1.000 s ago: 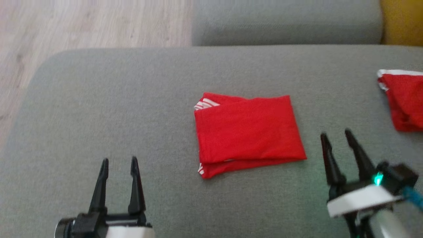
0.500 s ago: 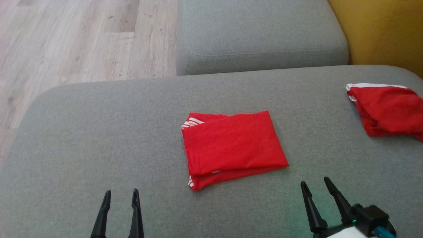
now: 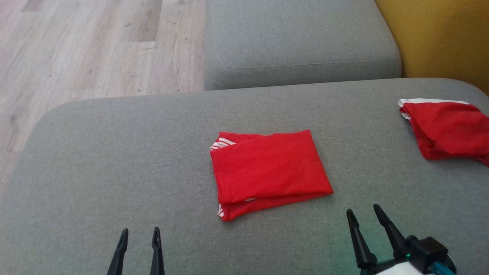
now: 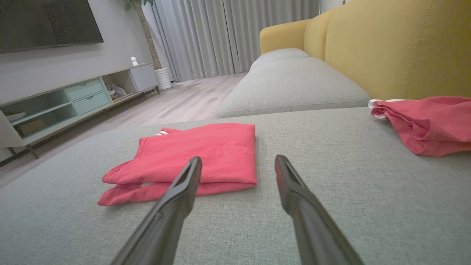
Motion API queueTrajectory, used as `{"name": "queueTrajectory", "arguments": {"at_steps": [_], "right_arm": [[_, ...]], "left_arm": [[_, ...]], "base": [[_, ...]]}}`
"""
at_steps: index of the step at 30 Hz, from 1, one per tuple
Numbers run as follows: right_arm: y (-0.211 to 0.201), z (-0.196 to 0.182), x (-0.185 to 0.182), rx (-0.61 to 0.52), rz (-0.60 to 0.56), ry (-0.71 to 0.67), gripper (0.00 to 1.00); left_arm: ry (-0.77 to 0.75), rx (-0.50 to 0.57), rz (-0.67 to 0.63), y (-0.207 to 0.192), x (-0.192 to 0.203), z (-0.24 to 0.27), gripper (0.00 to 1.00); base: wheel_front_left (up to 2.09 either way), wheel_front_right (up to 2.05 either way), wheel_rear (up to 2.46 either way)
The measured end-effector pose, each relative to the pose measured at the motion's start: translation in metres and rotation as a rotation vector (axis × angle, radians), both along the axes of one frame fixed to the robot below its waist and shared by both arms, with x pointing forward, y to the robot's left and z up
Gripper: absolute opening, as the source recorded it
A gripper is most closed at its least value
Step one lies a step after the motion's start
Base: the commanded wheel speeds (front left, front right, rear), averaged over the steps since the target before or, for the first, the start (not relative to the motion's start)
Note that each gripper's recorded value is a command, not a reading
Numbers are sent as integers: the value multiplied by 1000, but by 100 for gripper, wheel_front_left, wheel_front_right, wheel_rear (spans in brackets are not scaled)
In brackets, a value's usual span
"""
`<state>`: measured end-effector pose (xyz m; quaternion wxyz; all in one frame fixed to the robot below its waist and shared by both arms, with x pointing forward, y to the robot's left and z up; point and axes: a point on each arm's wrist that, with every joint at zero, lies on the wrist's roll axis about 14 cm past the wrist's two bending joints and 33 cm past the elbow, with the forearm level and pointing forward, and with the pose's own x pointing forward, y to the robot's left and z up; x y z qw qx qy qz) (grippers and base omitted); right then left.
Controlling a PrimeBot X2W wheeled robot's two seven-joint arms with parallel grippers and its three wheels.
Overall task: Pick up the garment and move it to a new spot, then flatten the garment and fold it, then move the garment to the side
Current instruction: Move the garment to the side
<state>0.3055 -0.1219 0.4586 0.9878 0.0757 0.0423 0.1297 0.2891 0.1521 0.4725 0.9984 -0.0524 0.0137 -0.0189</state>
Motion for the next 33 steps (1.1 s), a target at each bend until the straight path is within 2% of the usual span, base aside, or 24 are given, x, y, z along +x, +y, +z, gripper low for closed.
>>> {"name": "queueTrajectory", "arguments": {"at_steps": [16, 23, 27, 33], "right_arm": [[1, -3, 2, -22, 8, 8, 100], [-5, -23, 8, -20, -11, 79, 100], [2, -30, 26, -6, 11, 106, 100], [6, -32, 89, -11, 50, 131, 100]], "left_arm": [[23, -1, 5, 1, -2, -6, 100], [52, -16, -28, -7, -1, -14, 100], [46, -9, -57, -14, 9, -11, 100], [-6, 7, -87, -21, 47, 4, 100]], "base": [[0, 0, 0], [0, 0, 0], [0, 0, 0], [0, 0, 0]]}}
